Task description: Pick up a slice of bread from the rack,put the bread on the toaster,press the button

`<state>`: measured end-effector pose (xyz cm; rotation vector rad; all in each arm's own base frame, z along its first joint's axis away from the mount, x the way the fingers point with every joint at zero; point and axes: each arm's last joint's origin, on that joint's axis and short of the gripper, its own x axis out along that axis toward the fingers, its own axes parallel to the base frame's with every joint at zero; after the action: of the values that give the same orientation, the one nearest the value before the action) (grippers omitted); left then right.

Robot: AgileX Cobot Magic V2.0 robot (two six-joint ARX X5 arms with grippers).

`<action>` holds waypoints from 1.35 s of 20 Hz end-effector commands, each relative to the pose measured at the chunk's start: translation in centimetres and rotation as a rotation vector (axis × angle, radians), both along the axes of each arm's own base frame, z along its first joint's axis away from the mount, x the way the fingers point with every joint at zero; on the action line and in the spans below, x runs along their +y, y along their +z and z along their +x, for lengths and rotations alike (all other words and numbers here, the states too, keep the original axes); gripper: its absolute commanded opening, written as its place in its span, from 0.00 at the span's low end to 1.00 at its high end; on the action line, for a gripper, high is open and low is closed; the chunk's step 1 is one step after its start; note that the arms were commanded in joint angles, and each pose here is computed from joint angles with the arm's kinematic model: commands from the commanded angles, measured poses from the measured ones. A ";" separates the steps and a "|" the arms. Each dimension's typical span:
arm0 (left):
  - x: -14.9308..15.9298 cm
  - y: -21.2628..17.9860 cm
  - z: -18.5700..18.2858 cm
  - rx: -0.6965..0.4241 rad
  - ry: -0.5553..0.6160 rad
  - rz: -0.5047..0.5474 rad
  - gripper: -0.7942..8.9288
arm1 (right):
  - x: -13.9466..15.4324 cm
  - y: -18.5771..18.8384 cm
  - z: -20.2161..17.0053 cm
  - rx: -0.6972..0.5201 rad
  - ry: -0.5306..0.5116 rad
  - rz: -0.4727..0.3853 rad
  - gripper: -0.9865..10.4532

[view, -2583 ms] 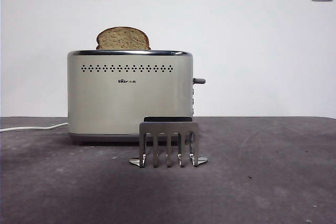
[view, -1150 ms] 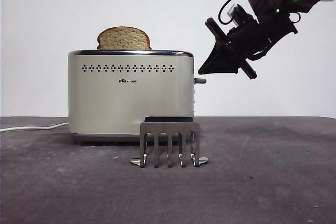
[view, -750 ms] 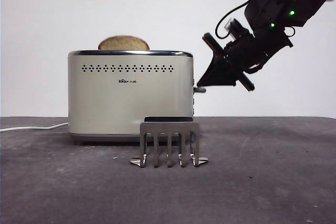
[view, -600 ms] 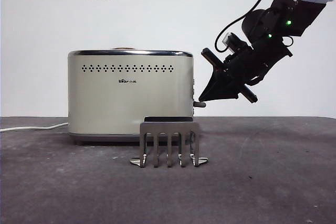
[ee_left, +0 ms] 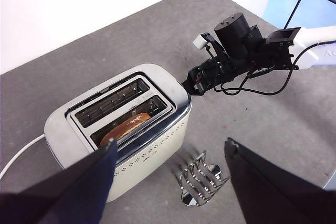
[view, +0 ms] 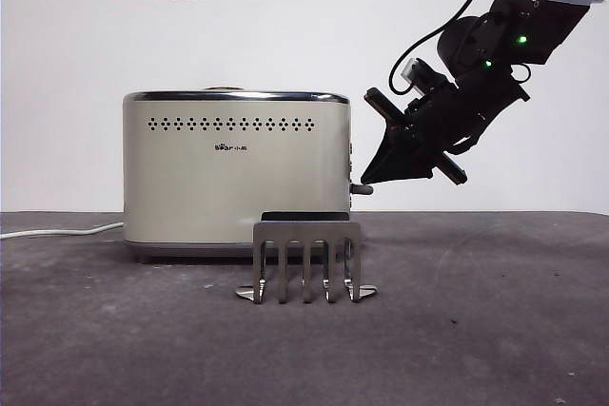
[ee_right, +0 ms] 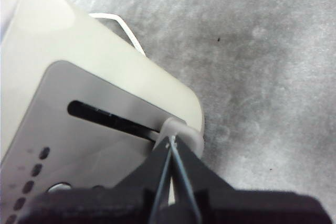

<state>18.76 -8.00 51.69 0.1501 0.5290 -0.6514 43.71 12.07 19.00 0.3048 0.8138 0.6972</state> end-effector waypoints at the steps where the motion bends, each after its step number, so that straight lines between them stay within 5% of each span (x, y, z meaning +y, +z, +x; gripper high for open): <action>1: 0.0 0.0 0.0 0.006 0.002 -0.005 0.44 | 0.0 -2.9 -0.4 0.100 -0.009 -0.047 0.08; 9: 0.0 0.0 0.0 0.005 0.003 -0.004 0.44 | 0.0 -1.8 -0.4 0.069 -0.006 -0.036 0.08; 15: 0.0 0.0 0.0 0.004 0.001 -0.001 0.44 | -0.5 6.3 -2.3 -0.128 0.005 0.016 0.08; 20: 0.1 -0.2 -0.1 0.028 0.001 0.007 0.44 | -2.1 14.8 -7.9 -0.274 0.044 -0.011 0.08; 27: 0.1 -0.5 -0.3 0.060 -0.002 0.018 0.44 | -4.7 20.8 -19.3 -0.211 0.156 -0.141 0.08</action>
<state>18.47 -7.89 51.23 0.1523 0.5880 -0.6516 24.96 7.42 40.02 0.0857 0.6688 0.7783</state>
